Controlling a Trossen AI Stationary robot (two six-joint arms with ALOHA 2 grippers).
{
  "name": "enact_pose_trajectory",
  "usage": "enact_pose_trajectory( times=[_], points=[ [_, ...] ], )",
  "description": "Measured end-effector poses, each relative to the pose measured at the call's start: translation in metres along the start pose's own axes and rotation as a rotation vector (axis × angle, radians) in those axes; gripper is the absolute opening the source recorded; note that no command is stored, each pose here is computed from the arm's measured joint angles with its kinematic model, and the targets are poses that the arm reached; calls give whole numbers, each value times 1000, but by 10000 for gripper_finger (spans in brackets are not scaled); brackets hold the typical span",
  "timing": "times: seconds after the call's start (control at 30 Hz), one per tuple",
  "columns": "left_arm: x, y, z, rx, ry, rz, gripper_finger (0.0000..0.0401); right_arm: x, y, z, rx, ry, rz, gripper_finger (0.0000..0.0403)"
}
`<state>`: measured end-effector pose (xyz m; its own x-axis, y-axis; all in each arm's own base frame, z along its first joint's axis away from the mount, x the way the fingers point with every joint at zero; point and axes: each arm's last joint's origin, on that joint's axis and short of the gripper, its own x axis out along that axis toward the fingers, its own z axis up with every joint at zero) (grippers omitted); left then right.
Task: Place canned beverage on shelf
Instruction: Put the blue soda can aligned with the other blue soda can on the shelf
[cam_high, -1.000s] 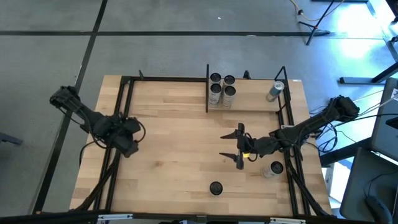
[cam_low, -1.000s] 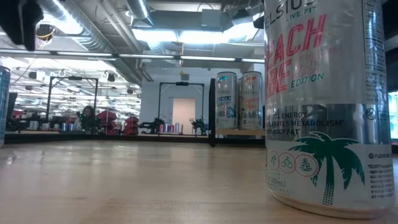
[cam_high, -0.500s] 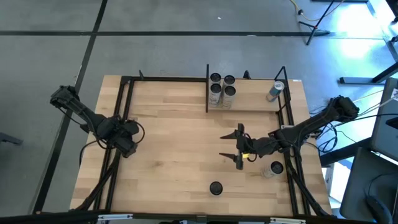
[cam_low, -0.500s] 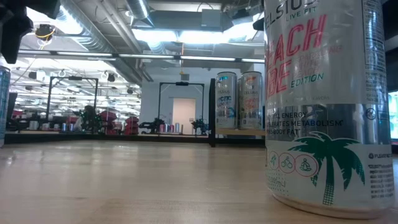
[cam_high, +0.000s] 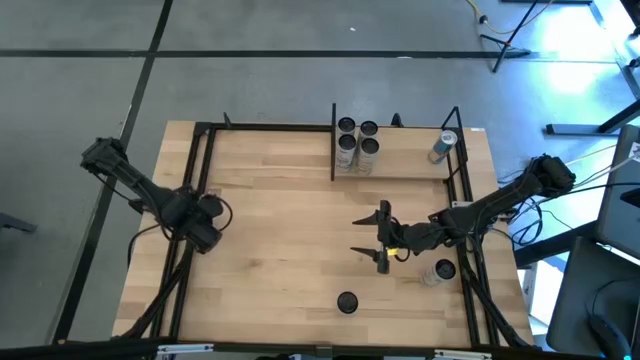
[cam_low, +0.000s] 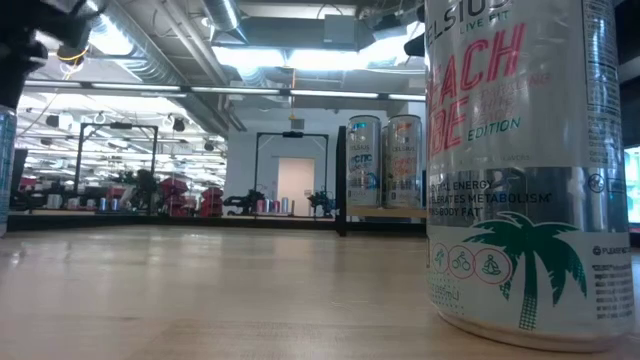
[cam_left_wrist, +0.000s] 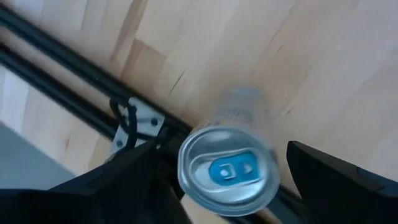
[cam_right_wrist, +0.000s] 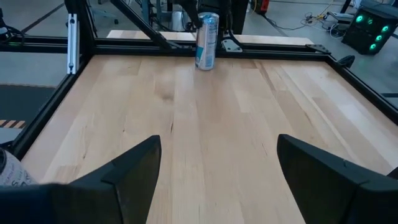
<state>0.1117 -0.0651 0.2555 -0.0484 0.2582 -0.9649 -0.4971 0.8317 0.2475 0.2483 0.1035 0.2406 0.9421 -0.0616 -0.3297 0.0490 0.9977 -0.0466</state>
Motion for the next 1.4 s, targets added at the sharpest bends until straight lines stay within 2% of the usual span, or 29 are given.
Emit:
enact_pose_trajectory(
  times=[0.2,0.37,0.7,0.87,1.07,1.23,1.4],
  points=[
    [17,0,-5,3,65,39,349,0,0,0,0,-1,0,303],
    [18,0,-5,-13,55,36,336,0,0,0,0,-3,-10,303],
    [18,0,-4,-49,39,44,265,0,0,0,0,-2,-10,303],
    [11,-3,1,-84,7,-7,228,0,0,0,44,-2,-10,303],
    [-13,-7,23,-114,-160,-121,211,1,0,-1,53,5,-9,303],
    [-29,-26,50,-63,-264,-244,210,1,0,-1,46,6,-9,303],
    [-37,-48,85,16,-299,-241,209,1,0,-3,36,23,-11,303]
  ],
)
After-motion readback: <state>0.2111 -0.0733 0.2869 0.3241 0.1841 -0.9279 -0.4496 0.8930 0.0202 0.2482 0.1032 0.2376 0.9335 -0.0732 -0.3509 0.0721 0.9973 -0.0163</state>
